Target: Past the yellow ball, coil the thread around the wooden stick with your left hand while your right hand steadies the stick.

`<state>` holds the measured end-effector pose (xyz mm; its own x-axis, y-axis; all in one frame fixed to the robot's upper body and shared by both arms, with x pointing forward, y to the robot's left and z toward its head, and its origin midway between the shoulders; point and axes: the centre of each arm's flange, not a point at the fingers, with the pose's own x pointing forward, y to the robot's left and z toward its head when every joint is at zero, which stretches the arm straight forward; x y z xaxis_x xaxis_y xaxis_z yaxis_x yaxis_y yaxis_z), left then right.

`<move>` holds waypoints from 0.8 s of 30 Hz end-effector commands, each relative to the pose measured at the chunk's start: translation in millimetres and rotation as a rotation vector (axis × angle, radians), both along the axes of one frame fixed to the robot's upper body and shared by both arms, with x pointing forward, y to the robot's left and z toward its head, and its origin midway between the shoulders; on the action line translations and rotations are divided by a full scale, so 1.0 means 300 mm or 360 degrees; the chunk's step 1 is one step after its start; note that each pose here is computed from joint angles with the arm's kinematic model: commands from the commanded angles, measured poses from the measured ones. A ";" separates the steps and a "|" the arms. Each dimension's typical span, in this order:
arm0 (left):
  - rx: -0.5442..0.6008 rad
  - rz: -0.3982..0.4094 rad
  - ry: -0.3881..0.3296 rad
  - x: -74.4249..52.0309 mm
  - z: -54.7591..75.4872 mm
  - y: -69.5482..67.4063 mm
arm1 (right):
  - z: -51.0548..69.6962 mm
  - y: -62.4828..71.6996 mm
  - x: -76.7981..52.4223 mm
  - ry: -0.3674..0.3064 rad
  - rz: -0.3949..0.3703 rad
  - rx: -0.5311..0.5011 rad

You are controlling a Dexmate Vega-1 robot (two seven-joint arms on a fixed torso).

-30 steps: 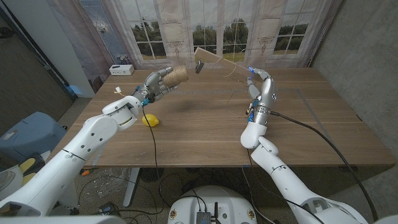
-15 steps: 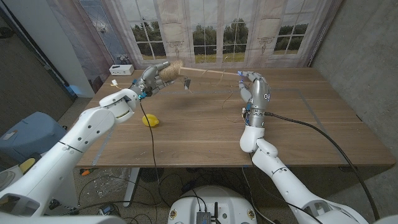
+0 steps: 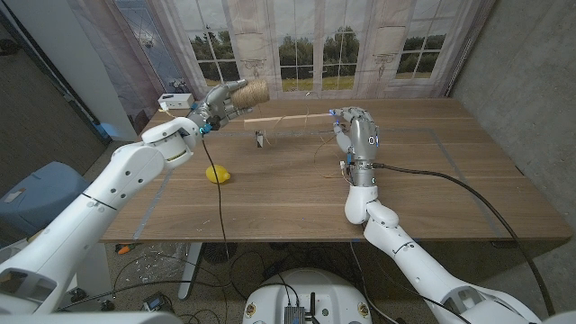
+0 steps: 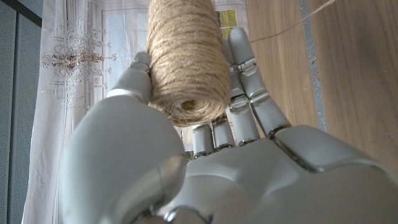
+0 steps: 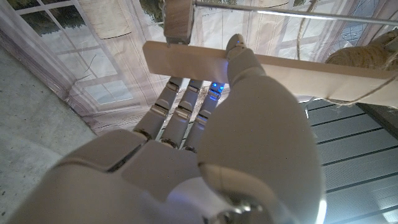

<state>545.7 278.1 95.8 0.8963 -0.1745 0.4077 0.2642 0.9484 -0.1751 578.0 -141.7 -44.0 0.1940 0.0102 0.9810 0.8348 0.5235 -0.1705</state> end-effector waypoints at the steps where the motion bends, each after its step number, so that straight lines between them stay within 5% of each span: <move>1: 0.0092 -0.0058 -0.0082 -0.034 0.051 -0.050 | -0.028 0.036 0.024 0.0061 -0.0096 -0.0138; 24: 0.0319 -0.0232 -0.0274 -0.145 0.108 -0.187 | -0.001 0.093 0.083 0.0343 -0.0245 -0.0188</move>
